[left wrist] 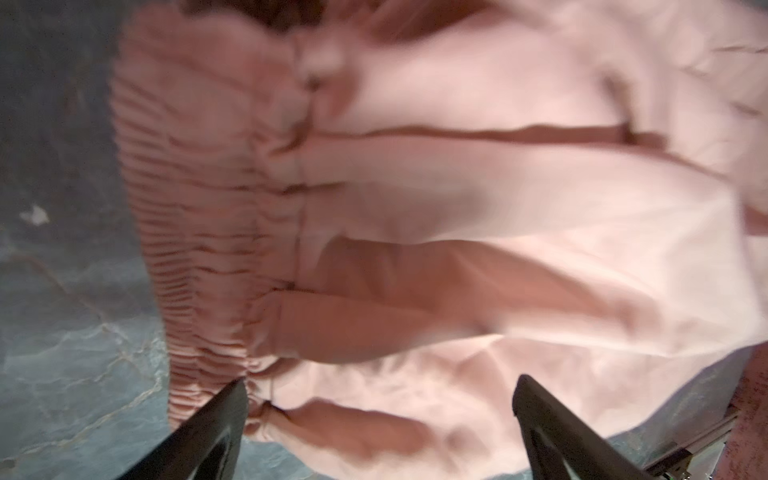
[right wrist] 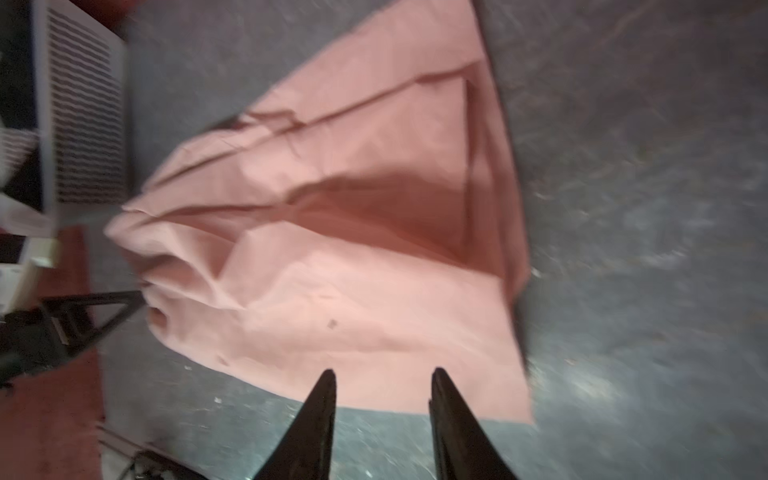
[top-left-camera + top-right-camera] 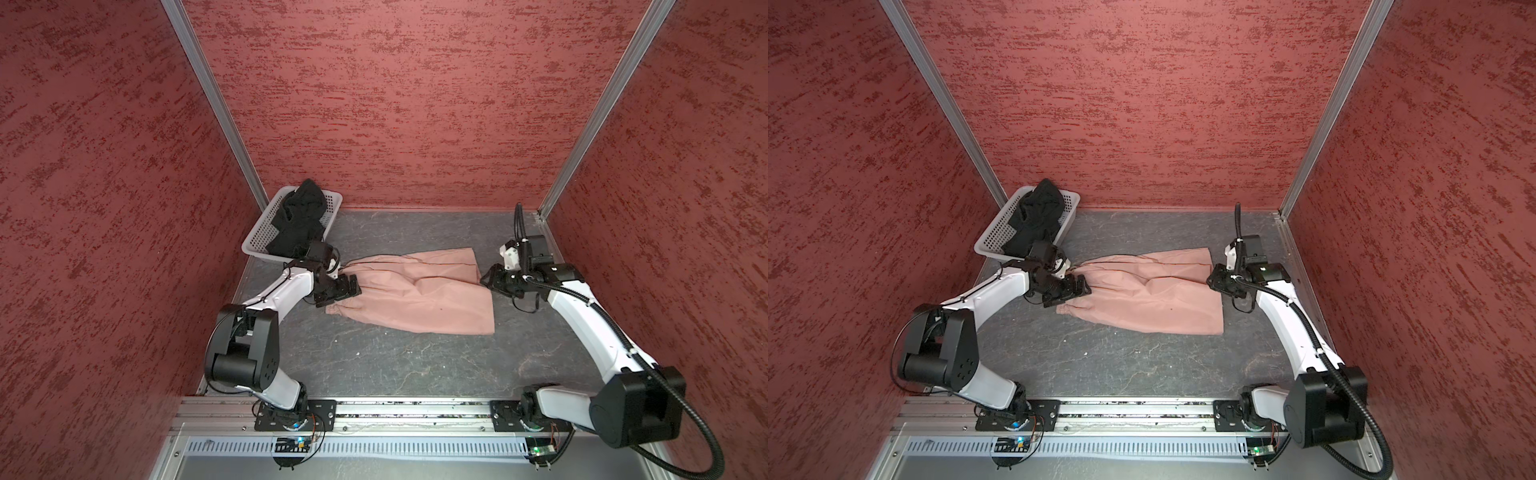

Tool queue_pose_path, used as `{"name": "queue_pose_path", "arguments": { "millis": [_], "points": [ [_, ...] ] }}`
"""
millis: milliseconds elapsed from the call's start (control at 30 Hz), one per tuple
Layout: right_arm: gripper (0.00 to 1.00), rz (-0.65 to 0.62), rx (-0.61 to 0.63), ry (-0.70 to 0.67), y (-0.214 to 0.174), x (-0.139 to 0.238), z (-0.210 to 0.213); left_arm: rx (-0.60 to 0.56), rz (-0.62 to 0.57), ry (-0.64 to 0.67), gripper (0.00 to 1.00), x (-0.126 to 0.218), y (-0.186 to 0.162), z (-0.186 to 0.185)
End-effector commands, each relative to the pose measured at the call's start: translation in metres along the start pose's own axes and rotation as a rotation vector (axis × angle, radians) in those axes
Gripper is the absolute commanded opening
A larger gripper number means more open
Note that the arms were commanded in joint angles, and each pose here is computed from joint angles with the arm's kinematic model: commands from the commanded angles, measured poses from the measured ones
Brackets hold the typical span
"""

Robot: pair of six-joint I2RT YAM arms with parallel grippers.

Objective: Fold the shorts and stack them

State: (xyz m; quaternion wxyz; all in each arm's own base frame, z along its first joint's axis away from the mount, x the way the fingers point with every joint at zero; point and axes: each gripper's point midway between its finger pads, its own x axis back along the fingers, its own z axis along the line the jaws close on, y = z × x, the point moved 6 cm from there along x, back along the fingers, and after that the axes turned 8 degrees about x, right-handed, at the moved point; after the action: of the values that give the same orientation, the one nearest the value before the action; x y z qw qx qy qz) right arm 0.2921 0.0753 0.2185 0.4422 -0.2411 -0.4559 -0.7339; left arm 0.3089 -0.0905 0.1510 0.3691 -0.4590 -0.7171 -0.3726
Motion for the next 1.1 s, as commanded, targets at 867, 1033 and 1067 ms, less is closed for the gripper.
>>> {"name": "queue_pose_path", "arguments": {
  "millis": [867,1033,1067],
  "points": [
    [0.50,0.180,-0.046,0.089,0.024,-0.098,-0.039,0.019,-0.029,0.141,0.99,-0.018,0.044,0.022],
    [0.00,0.160,-0.093,0.245,0.026,-0.103,-0.025,0.016,-0.033,0.133,0.99,-0.022,0.049,0.020],
    [0.00,0.157,-0.091,0.245,0.029,-0.103,-0.024,0.017,-0.038,0.133,0.99,-0.021,0.050,0.020]
  ]
}}
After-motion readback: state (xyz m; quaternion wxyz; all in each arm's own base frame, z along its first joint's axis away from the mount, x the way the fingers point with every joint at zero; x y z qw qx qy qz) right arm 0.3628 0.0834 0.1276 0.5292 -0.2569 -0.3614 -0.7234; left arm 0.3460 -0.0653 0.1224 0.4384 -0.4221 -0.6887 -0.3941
